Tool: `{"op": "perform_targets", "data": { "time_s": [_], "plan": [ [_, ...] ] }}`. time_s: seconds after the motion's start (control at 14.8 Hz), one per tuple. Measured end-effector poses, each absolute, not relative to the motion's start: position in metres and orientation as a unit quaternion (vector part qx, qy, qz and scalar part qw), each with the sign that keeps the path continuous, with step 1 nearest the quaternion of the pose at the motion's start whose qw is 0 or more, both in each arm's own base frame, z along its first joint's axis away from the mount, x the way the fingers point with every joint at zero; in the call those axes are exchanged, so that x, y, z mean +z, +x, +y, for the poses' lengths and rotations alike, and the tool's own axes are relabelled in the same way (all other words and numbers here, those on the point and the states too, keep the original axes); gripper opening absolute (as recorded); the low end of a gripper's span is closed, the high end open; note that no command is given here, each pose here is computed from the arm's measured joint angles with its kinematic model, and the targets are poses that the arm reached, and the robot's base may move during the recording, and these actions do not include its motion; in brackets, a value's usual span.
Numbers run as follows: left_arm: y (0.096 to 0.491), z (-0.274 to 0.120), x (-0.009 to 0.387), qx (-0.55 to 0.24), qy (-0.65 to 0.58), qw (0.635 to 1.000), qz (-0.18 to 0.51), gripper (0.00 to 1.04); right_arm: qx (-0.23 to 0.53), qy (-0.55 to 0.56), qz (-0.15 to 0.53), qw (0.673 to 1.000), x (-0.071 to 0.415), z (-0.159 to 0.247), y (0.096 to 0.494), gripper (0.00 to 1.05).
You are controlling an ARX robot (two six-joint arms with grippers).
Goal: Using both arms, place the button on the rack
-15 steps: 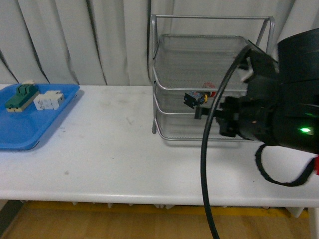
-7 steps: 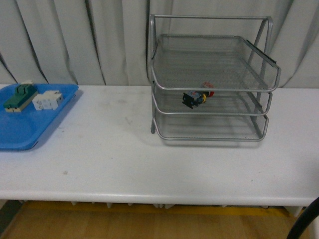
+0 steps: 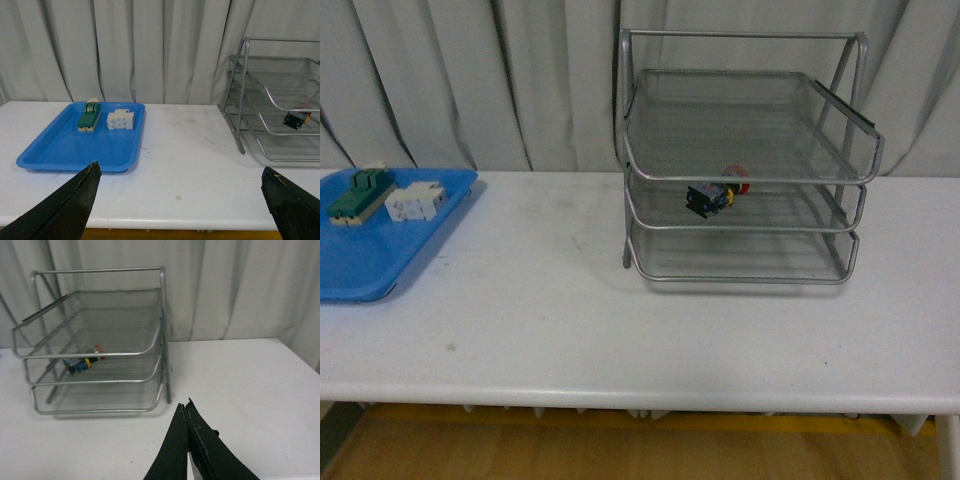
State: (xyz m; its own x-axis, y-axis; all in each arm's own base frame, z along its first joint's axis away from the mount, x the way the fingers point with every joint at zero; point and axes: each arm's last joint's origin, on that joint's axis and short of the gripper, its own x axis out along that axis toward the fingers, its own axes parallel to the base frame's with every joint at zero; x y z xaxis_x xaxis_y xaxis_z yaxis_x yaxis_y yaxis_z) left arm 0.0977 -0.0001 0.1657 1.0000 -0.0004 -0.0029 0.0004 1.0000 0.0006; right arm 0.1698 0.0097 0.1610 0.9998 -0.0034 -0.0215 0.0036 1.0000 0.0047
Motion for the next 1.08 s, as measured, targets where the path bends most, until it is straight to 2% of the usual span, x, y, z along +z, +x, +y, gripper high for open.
{"op": "perform_targets", "data": {
  "time_s": [0.13, 1.08],
  "plan": [
    [0.098, 0.000, 0.166, 0.000, 0.000, 1.000, 0.001, 0.98, -0.006, 0.003, 0.006, 1.000, 0.163, -0.001, 0.162, 0.02],
    [0.098, 0.000, 0.166, 0.000, 0.000, 1.000, 0.001, 0.98, -0.004, 0.003, -0.005, 1.000, 0.170, -0.001, 0.117, 0.02]
  ]
}}
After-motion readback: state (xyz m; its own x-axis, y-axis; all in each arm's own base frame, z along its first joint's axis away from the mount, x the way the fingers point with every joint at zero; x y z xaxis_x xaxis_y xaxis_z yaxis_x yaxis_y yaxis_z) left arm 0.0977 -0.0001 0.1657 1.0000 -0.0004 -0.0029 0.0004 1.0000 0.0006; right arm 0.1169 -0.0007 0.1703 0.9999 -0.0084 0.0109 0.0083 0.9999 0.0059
